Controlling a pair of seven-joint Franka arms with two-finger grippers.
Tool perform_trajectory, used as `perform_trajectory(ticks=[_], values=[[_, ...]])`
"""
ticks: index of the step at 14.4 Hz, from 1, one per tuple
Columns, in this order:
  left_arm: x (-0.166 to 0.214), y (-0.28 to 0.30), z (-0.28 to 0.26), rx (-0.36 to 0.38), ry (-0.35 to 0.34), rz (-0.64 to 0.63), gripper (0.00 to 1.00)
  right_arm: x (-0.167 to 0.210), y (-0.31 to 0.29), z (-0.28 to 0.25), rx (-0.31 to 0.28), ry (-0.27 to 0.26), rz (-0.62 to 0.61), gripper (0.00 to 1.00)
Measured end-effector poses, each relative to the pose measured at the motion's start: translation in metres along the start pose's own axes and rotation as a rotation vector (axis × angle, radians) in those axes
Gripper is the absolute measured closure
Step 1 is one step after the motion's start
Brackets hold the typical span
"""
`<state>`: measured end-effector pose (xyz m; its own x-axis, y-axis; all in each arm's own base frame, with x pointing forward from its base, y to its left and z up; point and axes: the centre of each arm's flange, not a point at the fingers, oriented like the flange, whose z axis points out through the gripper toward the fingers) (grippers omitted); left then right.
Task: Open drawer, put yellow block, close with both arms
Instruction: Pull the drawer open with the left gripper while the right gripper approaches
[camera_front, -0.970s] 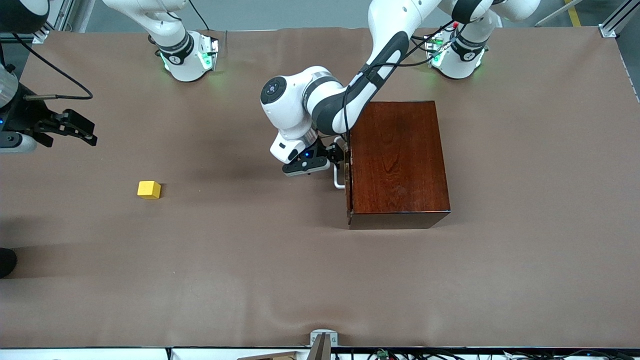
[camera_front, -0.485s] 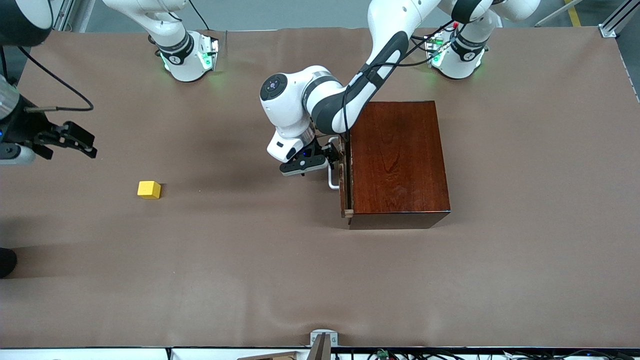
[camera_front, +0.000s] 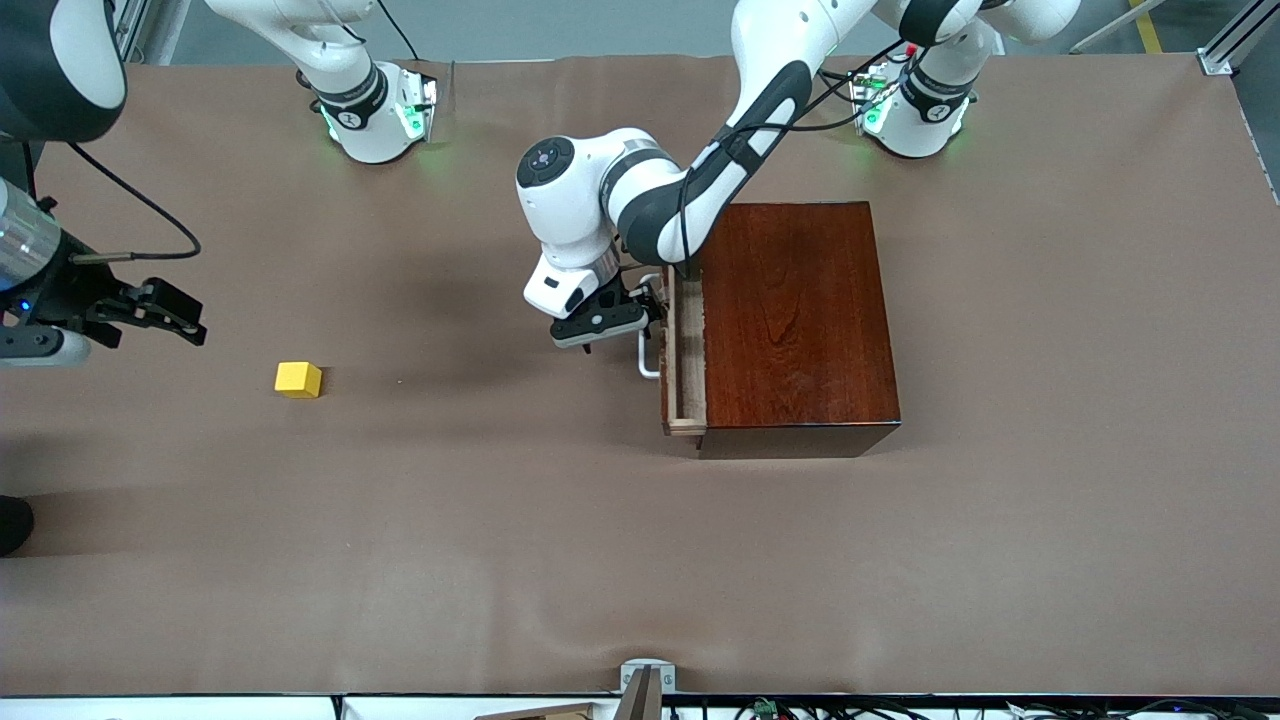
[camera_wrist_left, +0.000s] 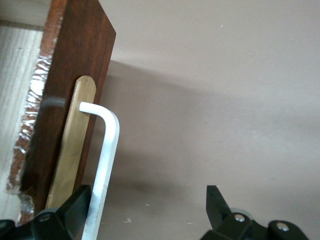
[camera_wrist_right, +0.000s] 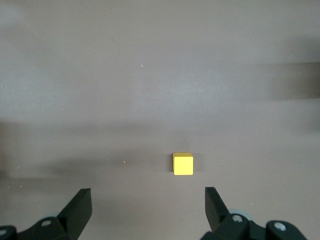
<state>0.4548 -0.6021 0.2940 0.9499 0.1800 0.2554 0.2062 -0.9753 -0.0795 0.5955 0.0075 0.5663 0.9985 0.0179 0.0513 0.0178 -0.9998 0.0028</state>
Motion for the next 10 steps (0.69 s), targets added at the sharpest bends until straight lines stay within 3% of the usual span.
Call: perform_trajectory(ticks=[10], values=[[-0.011, 0.027, -0.013, -0.204, 0.024, -0.126, 0.00, 0.031, 0.026, 0.072, 0.005, -0.045, 0.039, 0.00]])
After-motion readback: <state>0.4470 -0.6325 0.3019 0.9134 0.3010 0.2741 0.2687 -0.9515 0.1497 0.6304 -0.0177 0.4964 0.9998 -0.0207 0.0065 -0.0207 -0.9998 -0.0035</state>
